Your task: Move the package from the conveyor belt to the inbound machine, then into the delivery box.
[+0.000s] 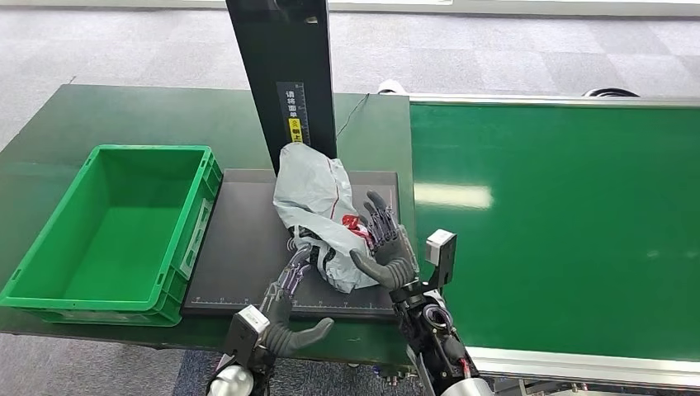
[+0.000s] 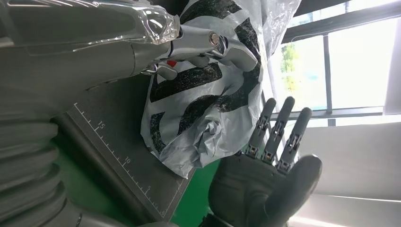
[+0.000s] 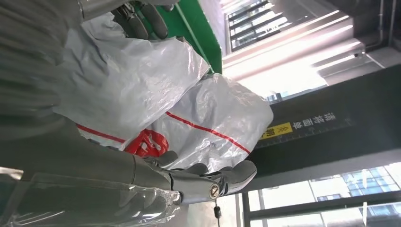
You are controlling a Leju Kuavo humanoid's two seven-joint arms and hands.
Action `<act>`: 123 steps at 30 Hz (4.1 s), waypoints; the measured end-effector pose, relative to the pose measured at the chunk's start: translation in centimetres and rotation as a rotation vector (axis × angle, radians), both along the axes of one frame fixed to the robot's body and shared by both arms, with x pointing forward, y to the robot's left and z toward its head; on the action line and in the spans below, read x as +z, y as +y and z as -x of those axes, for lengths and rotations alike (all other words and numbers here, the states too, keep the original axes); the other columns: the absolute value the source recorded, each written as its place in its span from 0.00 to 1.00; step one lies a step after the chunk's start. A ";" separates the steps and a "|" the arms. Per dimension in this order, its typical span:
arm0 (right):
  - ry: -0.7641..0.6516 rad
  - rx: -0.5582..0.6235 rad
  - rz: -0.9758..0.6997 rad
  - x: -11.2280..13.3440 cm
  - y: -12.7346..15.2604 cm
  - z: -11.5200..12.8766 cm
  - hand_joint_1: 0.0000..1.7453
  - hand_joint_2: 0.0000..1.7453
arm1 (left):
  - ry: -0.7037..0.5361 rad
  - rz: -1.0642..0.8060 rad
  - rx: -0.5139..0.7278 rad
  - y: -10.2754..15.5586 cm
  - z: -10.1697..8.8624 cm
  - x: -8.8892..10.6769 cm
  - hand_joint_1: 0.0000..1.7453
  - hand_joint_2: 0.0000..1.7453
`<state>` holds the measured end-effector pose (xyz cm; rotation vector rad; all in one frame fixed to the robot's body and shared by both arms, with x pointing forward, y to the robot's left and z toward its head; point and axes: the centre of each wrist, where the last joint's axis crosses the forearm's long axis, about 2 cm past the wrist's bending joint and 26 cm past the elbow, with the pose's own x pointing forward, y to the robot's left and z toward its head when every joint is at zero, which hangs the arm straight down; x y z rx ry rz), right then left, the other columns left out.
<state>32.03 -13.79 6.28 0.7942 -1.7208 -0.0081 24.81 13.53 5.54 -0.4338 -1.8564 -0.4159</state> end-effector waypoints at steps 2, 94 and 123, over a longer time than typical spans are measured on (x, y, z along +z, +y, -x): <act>0.003 -0.008 -0.016 -0.1 -0.2 0.1 0.00 1.00 | 0.003 -0.001 -0.001 0.0 0.0 -0.1 0.00 1.00; -0.156 -0.497 -0.147 2.6 -6.1 8.0 0.00 1.00 | -0.601 -0.869 0.444 -4.7 -3.2 5.0 0.00 1.00; -0.071 -0.492 -0.277 1.7 -5.6 7.0 0.00 1.00 | -0.326 -1.159 -0.097 -5.8 -7.2 1.8 0.00 1.00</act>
